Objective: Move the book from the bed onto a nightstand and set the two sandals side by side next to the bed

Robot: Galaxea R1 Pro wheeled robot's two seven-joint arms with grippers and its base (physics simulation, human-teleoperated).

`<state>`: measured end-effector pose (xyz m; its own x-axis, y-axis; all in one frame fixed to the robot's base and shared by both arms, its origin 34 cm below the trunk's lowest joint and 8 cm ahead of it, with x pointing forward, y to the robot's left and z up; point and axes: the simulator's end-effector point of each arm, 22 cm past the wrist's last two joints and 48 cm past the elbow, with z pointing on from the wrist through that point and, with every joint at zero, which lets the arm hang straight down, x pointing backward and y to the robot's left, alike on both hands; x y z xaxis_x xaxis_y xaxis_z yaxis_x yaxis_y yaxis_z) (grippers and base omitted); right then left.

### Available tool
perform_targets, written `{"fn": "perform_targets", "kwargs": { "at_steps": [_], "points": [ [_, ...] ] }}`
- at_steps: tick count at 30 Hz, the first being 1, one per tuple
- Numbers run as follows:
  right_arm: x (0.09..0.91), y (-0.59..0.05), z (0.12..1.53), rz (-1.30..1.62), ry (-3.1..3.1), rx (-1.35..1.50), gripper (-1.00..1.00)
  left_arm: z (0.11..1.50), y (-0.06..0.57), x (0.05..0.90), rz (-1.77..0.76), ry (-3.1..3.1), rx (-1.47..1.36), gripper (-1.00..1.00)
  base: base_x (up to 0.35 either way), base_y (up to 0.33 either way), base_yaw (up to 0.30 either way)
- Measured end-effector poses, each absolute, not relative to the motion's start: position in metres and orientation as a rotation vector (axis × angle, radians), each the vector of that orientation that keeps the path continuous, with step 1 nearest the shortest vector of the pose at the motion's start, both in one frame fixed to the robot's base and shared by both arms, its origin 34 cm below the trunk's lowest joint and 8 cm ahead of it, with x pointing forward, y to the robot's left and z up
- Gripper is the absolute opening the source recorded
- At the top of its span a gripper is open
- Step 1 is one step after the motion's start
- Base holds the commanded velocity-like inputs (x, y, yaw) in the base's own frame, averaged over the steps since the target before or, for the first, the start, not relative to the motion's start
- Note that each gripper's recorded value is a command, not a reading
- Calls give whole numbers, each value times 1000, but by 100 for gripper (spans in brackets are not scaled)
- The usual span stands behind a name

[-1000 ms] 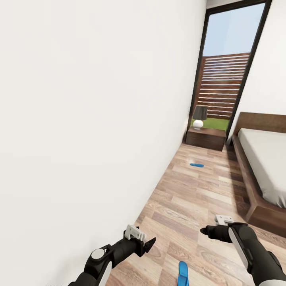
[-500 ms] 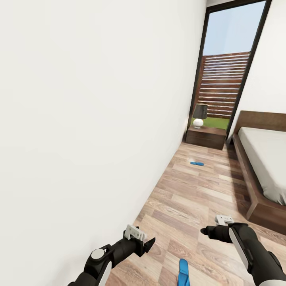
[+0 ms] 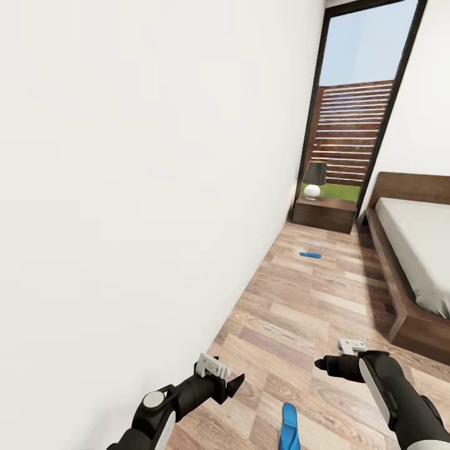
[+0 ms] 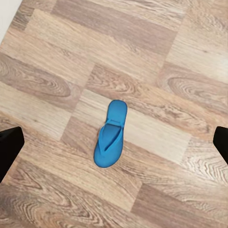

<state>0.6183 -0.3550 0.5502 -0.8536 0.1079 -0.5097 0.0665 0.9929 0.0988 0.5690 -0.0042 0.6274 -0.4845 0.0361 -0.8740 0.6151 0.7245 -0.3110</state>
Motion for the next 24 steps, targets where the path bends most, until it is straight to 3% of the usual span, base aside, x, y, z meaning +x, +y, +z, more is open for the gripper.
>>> {"fn": "perform_targets", "kwargs": {
  "at_steps": [24],
  "points": [
    [608,-356,499,97,2598,121,100,577,-4,559,-763,1972,498,100,0,0,0]
  ]
}}
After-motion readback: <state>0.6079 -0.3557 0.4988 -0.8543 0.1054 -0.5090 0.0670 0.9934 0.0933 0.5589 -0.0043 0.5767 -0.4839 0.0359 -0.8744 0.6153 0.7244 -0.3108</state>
